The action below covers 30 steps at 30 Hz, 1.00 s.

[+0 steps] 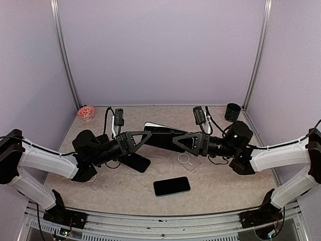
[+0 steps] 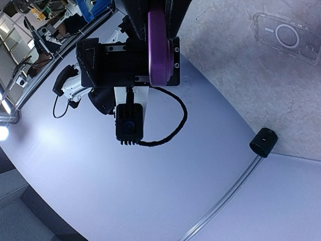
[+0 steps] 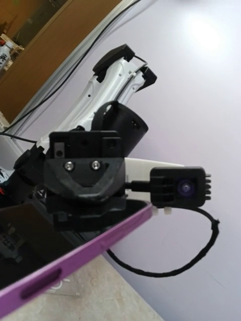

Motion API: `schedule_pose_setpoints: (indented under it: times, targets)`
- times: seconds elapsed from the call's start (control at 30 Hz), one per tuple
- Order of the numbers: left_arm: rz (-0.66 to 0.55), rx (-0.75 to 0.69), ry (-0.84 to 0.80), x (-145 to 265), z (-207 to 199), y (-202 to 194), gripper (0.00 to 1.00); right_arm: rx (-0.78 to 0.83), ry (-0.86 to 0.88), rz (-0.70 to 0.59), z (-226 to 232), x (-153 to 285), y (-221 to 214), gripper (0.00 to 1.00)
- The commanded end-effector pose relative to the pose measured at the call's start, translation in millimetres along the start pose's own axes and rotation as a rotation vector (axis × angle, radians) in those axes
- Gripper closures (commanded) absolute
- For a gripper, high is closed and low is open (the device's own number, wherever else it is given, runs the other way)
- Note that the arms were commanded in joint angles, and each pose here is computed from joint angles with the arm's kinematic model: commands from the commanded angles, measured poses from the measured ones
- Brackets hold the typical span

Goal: Put the phone into the phone case
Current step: Pass from the left arm to the right

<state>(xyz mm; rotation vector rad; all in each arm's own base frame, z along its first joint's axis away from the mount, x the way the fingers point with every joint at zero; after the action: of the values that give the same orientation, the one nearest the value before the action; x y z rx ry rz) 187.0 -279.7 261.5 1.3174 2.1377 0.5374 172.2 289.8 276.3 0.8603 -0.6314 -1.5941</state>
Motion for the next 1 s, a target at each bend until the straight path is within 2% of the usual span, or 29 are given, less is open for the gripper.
schedule_pose_setpoints:
  times: [0.0, 0.2, 0.33, 0.57, 0.7, 0.97]
  targets:
    - [-0.071, -0.02, -0.039, 0.1, -8.2, 5.8, 1.0, 0.019, 0.053, -0.033, 10.4, -9.3, 8.2, 0.12]
    - [-0.081, -0.016, -0.027, 1.8, -6.6, 5.5, 1.0, 0.017, 0.049, -0.032, 10.0, -10.6, 5.4, 0.15]
    - [-0.067, -0.011, -0.023, 0.6, -4.6, 3.3, 1.0, 0.019, 0.048, -0.033, 10.0, -10.0, 4.8, 0.22]
    - [-0.06, -0.002, -0.015, -0.1, -1.7, 1.1, 1.0, 0.023, 0.054, -0.028, 11.0, -9.6, 4.3, 0.47]
    - [-0.057, -0.002, -0.009, 0.1, -1.4, 0.9, 1.0, 0.029, 0.05, -0.028, 11.0, -8.8, 4.2, 0.66]
    - [-0.051, -0.007, 0.021, 0.1, 0.2, 1.5, 1.0, 0.033, 0.038, -0.018, 9.2, -9.5, 3.1, 0.87]
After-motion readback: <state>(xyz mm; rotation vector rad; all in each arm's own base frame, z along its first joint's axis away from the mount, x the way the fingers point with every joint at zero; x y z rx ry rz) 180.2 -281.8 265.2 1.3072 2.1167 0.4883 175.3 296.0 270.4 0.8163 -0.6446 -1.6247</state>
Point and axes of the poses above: each gripper's point midway between its finger pads, its own x axis back along the fingers, its own z axis along the line the jaws close on, y = z × x, the point moved 8 cm from there along x, back along the fingers, and after that the axes turned 7 degrees about x, right-handed, at the moved point
